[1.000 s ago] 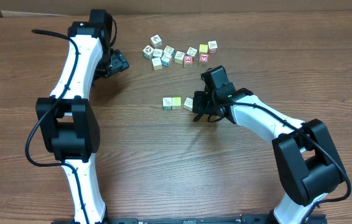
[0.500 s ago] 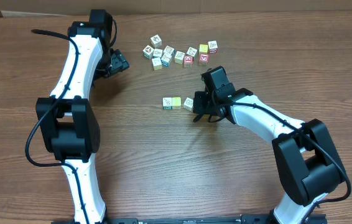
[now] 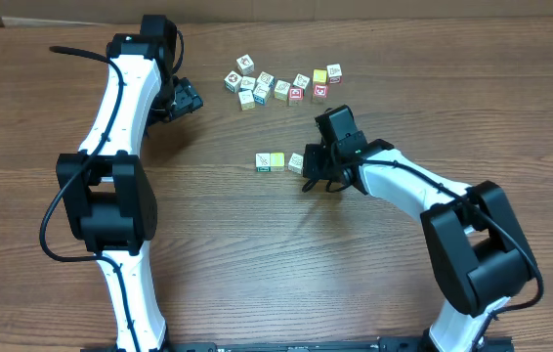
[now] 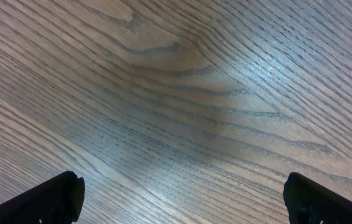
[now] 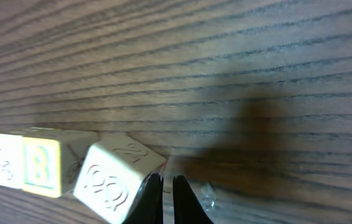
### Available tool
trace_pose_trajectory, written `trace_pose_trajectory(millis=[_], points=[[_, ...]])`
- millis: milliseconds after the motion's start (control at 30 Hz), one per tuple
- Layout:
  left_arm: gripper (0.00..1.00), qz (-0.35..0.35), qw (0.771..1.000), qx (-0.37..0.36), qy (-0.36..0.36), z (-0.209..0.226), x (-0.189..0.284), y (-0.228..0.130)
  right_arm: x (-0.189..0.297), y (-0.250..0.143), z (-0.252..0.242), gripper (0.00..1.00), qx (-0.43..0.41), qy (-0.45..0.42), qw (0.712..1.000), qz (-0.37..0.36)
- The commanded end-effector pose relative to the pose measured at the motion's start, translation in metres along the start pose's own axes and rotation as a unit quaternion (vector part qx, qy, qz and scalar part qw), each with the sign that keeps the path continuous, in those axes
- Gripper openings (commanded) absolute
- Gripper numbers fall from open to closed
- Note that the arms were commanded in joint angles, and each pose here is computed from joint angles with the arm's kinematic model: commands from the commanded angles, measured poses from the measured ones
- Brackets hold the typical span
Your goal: Form a horizontal line
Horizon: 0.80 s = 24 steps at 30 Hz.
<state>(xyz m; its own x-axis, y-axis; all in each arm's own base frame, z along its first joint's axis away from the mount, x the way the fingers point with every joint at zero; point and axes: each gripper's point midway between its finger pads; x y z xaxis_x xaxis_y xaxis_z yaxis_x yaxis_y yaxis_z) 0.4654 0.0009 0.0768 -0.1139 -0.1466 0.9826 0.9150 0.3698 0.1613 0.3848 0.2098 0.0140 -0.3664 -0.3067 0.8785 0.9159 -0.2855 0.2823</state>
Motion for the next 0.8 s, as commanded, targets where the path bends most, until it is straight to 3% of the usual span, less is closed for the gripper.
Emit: trace_pose_trajectory(millis=[0,767], points=[[1.00,-0.005,1.000,-0.005,0.000,-0.0025,0.0003,0.0036,-0.0054,-0.0035,-0.0038,0.04,-0.001,-0.007,1.000,0.000],[1.00,-0.005,1.000,-0.005,0.000,-0.0025,0.0003,0.0036,-0.0052,0.0058,0.0047,0.05,0.004,0.010,1.000,-0.019]])
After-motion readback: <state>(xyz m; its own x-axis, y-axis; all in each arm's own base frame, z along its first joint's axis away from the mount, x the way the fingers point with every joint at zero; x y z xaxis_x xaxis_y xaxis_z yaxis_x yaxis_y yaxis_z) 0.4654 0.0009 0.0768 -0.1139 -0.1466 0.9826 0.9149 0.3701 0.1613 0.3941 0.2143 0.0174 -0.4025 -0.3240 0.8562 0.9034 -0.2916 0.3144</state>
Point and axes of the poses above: each gripper's point midway between its finger pads, its own x axis back along the fingers, its own z axis along the line the jaws close on, y = z × x, and after that the axes turned 12 degrees about -x, right-handed
